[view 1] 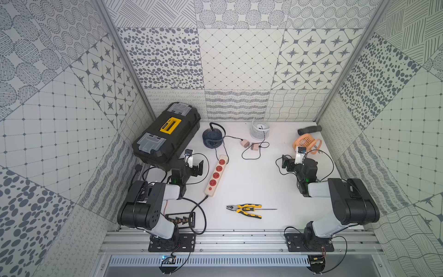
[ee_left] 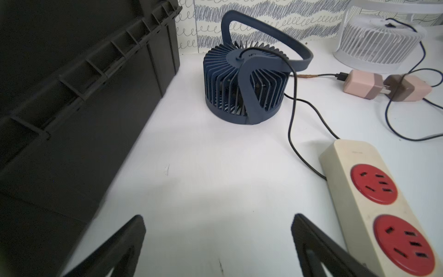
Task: Plug the desk fan into the power strip
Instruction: Pick up the plug from the center of the board.
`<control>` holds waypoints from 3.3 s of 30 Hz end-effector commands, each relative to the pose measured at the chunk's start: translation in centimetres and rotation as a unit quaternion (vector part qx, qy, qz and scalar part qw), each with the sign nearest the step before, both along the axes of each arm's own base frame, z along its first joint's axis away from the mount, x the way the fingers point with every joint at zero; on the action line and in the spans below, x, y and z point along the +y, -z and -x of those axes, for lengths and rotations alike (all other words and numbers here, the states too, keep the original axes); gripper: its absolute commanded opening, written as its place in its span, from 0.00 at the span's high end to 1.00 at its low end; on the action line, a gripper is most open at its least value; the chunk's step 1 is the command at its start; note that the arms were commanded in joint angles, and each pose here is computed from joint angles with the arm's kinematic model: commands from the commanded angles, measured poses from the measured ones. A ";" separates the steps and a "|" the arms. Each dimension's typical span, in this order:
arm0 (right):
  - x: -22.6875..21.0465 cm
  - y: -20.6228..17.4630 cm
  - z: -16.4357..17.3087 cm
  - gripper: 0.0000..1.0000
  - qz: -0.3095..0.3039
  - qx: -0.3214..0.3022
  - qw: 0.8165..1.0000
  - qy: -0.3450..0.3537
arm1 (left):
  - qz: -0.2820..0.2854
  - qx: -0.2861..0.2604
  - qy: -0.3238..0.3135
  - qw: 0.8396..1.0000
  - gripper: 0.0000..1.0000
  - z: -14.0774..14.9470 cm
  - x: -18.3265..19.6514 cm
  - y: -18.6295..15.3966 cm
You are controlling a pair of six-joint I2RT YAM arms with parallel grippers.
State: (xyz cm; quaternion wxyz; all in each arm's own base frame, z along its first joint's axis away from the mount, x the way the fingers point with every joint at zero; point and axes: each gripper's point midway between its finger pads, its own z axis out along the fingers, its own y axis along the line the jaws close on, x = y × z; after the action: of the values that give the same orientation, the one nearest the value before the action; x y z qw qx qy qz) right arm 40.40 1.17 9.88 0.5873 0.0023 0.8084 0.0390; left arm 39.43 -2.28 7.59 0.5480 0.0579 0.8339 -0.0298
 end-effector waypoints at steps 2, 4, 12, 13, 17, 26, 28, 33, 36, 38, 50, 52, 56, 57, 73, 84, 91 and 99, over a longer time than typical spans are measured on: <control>0.1 -1.0 -0.3 0.03 0.005 -0.019 1.000 -0.003 | -0.004 -0.007 0.001 1.000 0.02 -0.4 0.2 -0.4; 0.1 -1.0 -0.3 0.03 0.005 -0.019 1.000 -0.003 | -0.004 -0.007 0.001 1.000 0.02 -0.4 0.2 -0.4; 0.1 -1.0 -0.3 0.03 0.005 -0.019 1.000 -0.003 | -0.003 -0.007 0.002 1.000 0.02 -0.4 0.2 -0.5; 0.1 -1.0 -0.3 0.03 0.006 -0.019 1.000 -0.002 | -0.003 -0.007 0.002 1.000 0.02 -0.4 0.2 -0.5; -0.2 -1.0 -0.2 0.03 0.003 -0.021 1.000 0.008 | -0.006 -0.010 0.010 1.000 0.02 -0.3 -0.1 -0.6; -1.4 -6.9 3.2 0.03 -0.020 -0.075 0.996 0.047 | 0.008 -0.045 0.046 0.998 0.02 3.3 -1.8 -6.2; -1.4 -8.0 4.0 0.03 -0.049 -0.073 0.995 0.055 | 0.014 -0.049 0.062 0.997 0.02 4.3 -2.9 -7.7; 1.5 -9.7 5.7 0.03 -0.114 0.021 0.993 -0.008 | 0.048 -0.056 0.090 0.993 0.02 6.9 -6.2 -11.0; 3.9 -9.6 6.4 0.03 -0.143 0.095 0.984 -0.040 | 0.086 -0.043 0.111 0.989 0.03 8.1 -8.2 -12.3; 5.9 -8.9 6.6 0.03 -0.136 0.140 0.980 -0.049 | 0.102 -0.039 0.128 0.986 0.03 8.9 -9.5 -13.2; 21.8 -4.5 -3.5 0.11 0.043 0.228 0.954 -0.190 | 0.145 0.052 0.182 0.971 0.02 12.0 -12.7 -13.6; 22.7 -3.6 -5.5 0.12 0.070 0.233 0.949 -0.201 | 0.139 0.067 0.182 0.971 0.02 12.4 -12.6 -13.0; 23.6 -1.7 -8.6 0.13 0.118 0.244 0.939 -0.212 | 0.129 0.089 0.167 0.973 0.02 12.6 -12.1 -12.4; 23.8 -1.2 -9.2 0.13 0.125 0.245 0.937 -0.214 | 0.128 0.089 0.163 0.974 0.02 12.5 -12.0 -12.3; 24.9 4.9 -14.9 0.27 0.158 0.283 0.919 -0.227 | 0.145 0.111 0.186 0.966 0.02 12.3 -13.2 -11.8; 25.7 3.5 -14.9 0.60 0.146 0.283 0.918 -0.234 | 0.181 0.113 0.207 0.955 0.03 12.2 -14.5 -12.2; 27.7 -2.6 -10.9 0.64 0.084 0.252 0.943 -0.202 | 0.237 0.095 0.195 0.947 0.05 11.0 -15.2 -13.4; 29.3 -8.4 -3.0 0.60 -0.144 0.193 0.953 -0.183 | 0.302 0.094 0.149 0.937 0.08 8.9 -16.9 -12.2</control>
State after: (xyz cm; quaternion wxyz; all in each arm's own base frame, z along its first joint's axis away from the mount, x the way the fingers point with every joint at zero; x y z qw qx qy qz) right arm 43.89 29.51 16.07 0.3637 -0.1414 0.9047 0.1710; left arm 28.55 -17.56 17.28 0.4079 0.0608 0.8549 -0.3146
